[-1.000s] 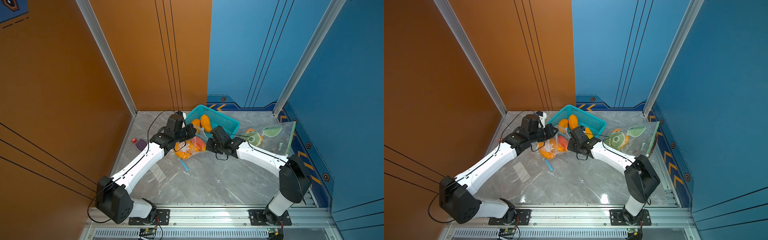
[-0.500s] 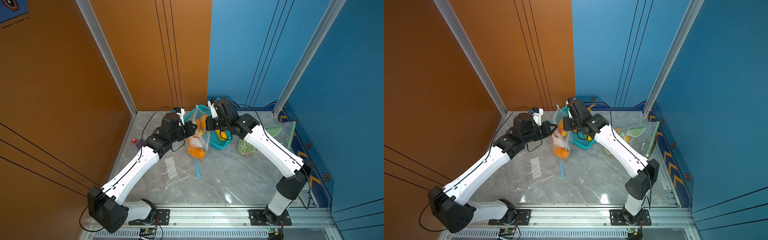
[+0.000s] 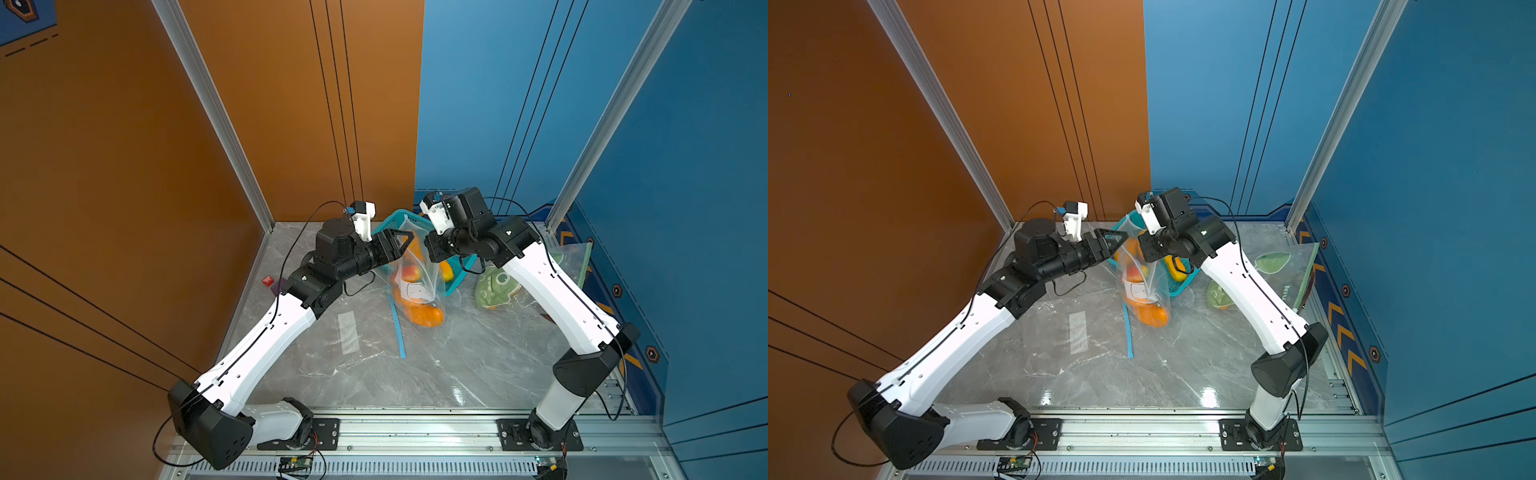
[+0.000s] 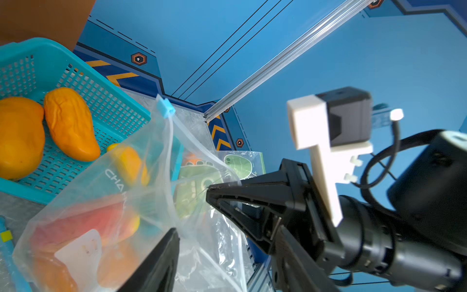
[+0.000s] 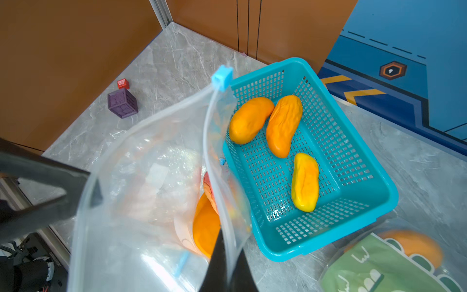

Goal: Place the mango in a zip-top bag and seal the zipper
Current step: Adjust the zipper food storage bag at the center of the board.

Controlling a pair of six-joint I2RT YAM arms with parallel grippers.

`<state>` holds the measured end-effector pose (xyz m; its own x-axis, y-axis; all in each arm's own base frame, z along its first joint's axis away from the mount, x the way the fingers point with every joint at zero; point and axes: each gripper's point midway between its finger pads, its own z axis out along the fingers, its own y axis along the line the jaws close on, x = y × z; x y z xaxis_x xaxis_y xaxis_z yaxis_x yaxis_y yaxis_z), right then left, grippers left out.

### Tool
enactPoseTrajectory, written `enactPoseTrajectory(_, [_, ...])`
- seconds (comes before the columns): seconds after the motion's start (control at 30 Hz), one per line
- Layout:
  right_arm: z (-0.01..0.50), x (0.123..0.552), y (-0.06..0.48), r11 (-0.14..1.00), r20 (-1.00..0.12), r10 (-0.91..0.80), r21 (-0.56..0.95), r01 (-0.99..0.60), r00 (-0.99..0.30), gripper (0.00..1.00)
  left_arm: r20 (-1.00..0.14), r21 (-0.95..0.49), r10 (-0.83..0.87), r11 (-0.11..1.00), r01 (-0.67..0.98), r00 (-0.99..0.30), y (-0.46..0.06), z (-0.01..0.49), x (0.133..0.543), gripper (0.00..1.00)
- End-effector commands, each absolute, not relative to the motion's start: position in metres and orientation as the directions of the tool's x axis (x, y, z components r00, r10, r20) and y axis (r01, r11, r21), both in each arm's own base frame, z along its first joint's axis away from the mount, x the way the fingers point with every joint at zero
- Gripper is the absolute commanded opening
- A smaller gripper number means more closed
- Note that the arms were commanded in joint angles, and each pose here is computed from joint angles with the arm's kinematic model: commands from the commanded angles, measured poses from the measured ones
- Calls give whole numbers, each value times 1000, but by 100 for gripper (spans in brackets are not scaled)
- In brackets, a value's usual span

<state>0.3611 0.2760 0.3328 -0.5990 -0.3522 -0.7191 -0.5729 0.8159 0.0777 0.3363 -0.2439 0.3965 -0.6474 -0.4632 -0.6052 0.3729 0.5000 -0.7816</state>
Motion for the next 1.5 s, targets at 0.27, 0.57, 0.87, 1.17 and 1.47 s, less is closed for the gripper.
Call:
enactPoseTrajectory(0.27, [326, 336, 268, 620, -720, -559, -34, -784, -412, 0, -726, -684, -463, 560, 467, -508, -158, 376, 347, 68])
enactPoseTrajectory(0.57, [342, 337, 265, 513, -745, -611, -116, -850, -267, 0, -933, -349, -67, 419, 838, -354, -214, 353, 315, 75])
enactPoseTrajectory(0.87, [356, 340, 274, 429, -785, -592, -115, -896, -183, 0, -966, -246, -3, 329, 912, -260, -227, 361, 322, 92])
enactPoseTrajectory(1.17, [355, 342, 282, 401, -796, -579, -91, -911, -175, 0, -966, -242, 22, 285, 928, -259, -236, 353, 343, 90])
enactPoseTrajectory(1.47, [346, 347, 284, 401, -789, -584, -73, -913, -193, 0, -970, -220, 58, 186, 957, -235, -249, 339, 311, 92])
